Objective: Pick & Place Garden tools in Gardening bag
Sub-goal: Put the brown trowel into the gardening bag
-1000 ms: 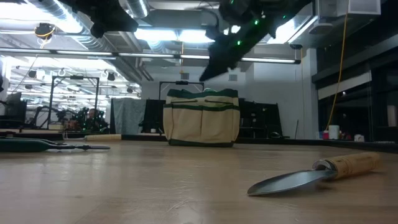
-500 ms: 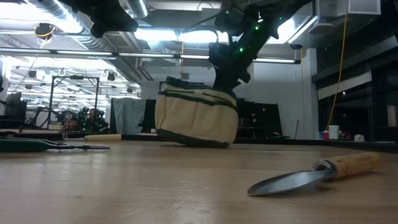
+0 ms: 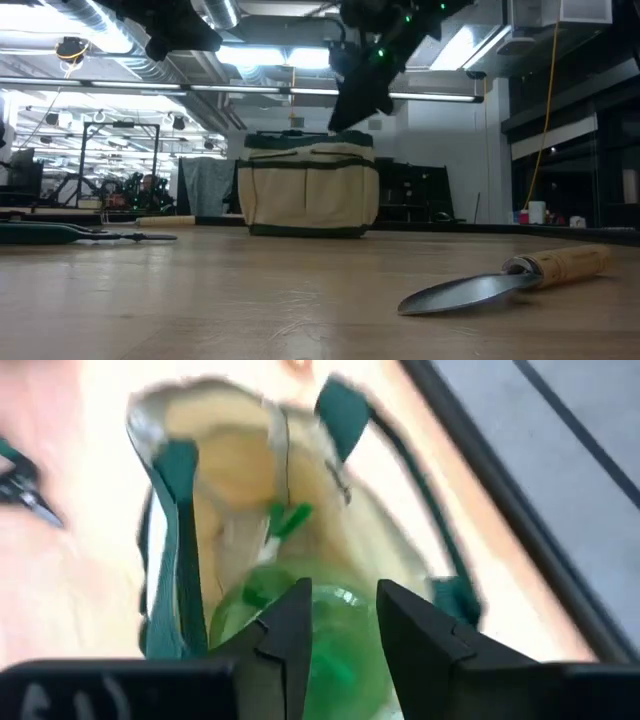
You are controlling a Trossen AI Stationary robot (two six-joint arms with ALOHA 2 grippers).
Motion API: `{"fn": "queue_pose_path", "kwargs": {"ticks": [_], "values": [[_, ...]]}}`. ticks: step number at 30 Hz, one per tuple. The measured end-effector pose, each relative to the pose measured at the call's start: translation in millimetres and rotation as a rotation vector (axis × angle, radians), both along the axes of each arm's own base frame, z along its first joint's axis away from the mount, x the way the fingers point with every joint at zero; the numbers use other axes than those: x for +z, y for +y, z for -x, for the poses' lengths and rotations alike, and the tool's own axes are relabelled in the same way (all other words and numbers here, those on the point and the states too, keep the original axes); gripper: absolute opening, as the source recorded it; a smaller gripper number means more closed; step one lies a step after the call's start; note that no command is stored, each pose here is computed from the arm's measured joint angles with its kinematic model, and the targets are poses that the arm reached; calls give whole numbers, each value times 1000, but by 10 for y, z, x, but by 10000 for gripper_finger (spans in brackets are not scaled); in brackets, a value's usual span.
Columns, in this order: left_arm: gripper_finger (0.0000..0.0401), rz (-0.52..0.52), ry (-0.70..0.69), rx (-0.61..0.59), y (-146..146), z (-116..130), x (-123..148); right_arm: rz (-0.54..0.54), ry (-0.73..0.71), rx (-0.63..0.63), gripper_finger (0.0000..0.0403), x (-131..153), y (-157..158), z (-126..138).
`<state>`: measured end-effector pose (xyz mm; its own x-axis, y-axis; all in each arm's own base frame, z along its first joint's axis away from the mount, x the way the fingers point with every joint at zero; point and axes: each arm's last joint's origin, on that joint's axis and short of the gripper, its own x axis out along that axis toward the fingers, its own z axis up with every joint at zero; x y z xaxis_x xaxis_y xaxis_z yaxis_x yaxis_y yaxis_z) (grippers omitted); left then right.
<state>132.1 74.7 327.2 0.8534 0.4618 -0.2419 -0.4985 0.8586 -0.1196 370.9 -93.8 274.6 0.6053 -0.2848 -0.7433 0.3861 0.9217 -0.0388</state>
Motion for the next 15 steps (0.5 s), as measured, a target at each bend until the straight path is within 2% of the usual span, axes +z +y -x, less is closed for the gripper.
{"fn": "queue_pose_path", "kwargs": {"ticks": [3, 9, 15], "values": [[86, 0, 0, 0, 0, 0, 0, -11, -24, 14, 116, 210, 48, -32], [86, 0, 0, 0, 0, 0, 0, -192, -96, 82, 116, 558, 163, -48], [86, 0, 0, 0, 0, 0, 0, -314, -144, 129, 116, 651, 339, -89]]}}
